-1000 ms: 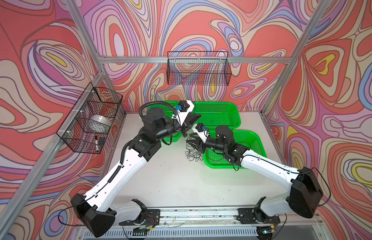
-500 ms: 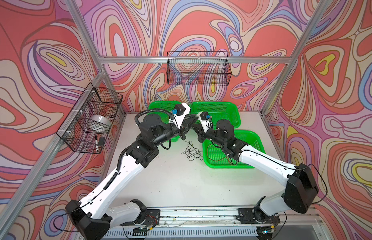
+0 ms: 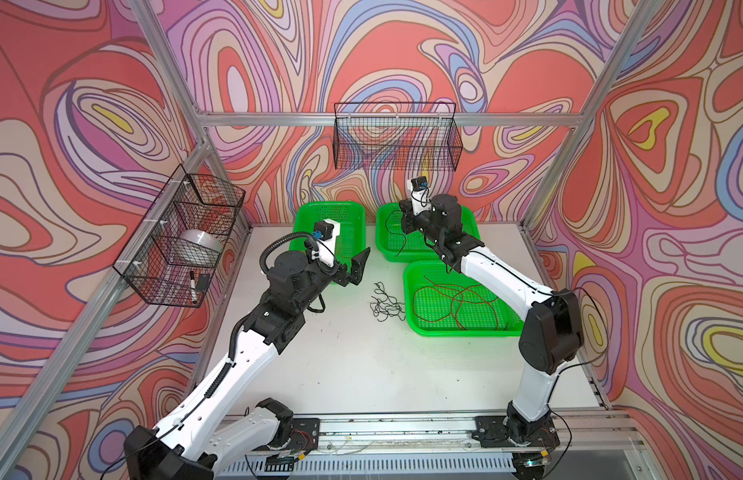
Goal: Untangle the cables
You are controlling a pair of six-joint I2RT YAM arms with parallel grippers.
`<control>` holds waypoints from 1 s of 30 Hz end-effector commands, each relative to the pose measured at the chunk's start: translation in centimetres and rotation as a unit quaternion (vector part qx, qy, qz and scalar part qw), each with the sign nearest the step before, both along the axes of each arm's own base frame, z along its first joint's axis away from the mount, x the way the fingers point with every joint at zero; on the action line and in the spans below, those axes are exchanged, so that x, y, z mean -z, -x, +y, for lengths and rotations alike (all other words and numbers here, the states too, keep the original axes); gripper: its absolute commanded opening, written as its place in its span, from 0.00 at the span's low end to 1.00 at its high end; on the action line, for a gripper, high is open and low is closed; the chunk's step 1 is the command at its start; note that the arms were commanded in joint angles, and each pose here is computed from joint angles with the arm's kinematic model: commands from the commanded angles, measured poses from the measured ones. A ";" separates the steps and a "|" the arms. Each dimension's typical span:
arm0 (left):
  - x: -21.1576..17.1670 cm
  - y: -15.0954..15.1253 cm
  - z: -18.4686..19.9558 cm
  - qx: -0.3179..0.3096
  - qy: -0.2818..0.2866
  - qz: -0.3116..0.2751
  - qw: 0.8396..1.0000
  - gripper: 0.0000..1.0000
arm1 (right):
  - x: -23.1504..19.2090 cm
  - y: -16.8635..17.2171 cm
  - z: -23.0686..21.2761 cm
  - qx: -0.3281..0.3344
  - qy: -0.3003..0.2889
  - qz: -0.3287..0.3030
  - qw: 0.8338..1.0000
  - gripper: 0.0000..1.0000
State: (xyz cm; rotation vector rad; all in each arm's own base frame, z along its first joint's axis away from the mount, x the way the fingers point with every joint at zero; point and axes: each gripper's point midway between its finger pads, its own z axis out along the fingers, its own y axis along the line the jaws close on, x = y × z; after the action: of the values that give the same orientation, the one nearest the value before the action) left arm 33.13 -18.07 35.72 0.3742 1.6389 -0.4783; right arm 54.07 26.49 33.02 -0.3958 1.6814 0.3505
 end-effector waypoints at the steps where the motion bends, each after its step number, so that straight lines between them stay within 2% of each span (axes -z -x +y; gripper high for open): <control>1: 4.9 0.3 0.4 -0.008 -0.009 0.069 0.998 0.99 | 1.9 -3.0 -2.4 0.052 0.037 0.009 0.998 0.00; 9: 13.2 1.2 -1.2 0.038 -0.025 0.167 0.985 0.85 | 8.3 -8.5 -5.9 0.119 0.079 0.047 0.989 0.00; 17: 18.7 1.0 -2.7 0.064 -0.037 0.244 0.967 0.76 | 15.2 -11.3 -9.0 0.143 0.114 0.108 0.977 0.00; 18: 19.2 0.9 -2.9 0.066 -0.039 0.253 0.965 0.75 | 15.7 -11.4 -9.6 0.158 0.116 0.118 0.974 0.04; 20: 20.6 0.8 -3.2 0.064 -0.042 0.275 0.958 0.72 | 16.3 -11.4 -10.5 0.174 0.123 0.144 0.966 0.26; 21: 21.0 0.7 -3.3 0.064 -0.044 0.283 0.956 0.70 | 16.2 -11.3 -10.8 0.177 0.122 0.155 0.964 0.31; 23: 22.4 0.7 -3.6 0.062 -0.051 0.299 0.951 0.69 | 15.9 -10.6 -11.0 0.172 0.109 0.182 0.962 0.53; 26: 24.1 0.5 -3.7 0.053 -0.064 0.314 0.946 0.65 | 15.3 -9.2 -10.5 0.154 0.095 0.212 0.960 0.64; 30: 26.1 0.1 -3.7 0.039 -0.068 0.339 0.938 0.60 | 14.5 -7.2 -10.7 0.149 0.084 0.247 0.954 0.67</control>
State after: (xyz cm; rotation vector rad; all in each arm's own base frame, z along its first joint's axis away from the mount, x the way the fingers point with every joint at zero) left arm 32.01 -21.57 9.63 0.4492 2.3416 -0.6003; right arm 63.61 15.95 16.44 -0.2115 2.1761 0.0245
